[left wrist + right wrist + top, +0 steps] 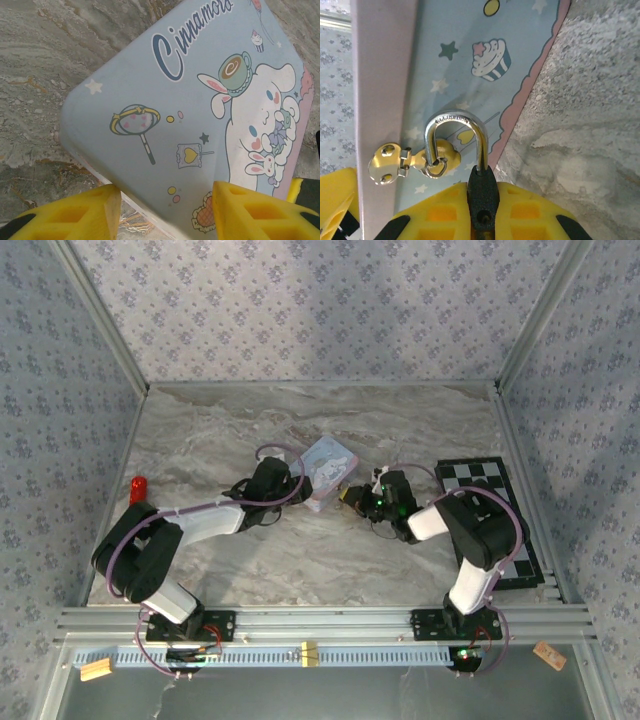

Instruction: Unlock the padlock with the key

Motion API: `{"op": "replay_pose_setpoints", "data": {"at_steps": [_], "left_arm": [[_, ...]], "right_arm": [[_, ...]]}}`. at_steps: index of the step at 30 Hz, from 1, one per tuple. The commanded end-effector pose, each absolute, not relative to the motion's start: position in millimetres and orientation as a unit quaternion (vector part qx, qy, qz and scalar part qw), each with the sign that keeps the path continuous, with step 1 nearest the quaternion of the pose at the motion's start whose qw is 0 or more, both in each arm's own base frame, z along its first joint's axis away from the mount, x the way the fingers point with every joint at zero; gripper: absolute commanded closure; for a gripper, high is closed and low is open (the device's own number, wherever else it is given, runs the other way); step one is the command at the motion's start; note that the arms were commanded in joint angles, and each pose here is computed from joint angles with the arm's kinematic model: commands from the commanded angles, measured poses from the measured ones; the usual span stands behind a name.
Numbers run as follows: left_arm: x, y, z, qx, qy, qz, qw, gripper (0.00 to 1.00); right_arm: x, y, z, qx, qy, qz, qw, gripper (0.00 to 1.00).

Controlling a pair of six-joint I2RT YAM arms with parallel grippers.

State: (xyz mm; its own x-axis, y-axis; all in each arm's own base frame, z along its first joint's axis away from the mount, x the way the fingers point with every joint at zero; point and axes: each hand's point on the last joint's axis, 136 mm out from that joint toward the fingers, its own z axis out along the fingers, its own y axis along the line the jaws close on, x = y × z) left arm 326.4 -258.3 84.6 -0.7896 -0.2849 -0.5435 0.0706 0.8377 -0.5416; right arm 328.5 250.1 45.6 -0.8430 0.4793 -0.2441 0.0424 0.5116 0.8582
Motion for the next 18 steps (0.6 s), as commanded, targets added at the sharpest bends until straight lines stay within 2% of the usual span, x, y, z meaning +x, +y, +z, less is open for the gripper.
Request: {"op": "replay_pose_setpoints", "data": {"at_steps": [1, 9, 18], "left_arm": [[305, -254, 61, -0.048, 0.925, -0.254, 0.278, 0.49], [310, -250, 61, -0.041, 0.928, -0.238, 0.283, 0.49], [324, -241, 57, -0.039, 0.932, -0.230, 0.279, 0.49]], "right_arm": [[342, 251, 66, 0.169, 0.809, 0.498, 0.264, 1.00], [337, 233, 58, 0.171, 0.823, 0.469, 0.270, 1.00], [314, 207, 56, 0.139, 0.869, 0.392, 0.268, 1.00]]}}
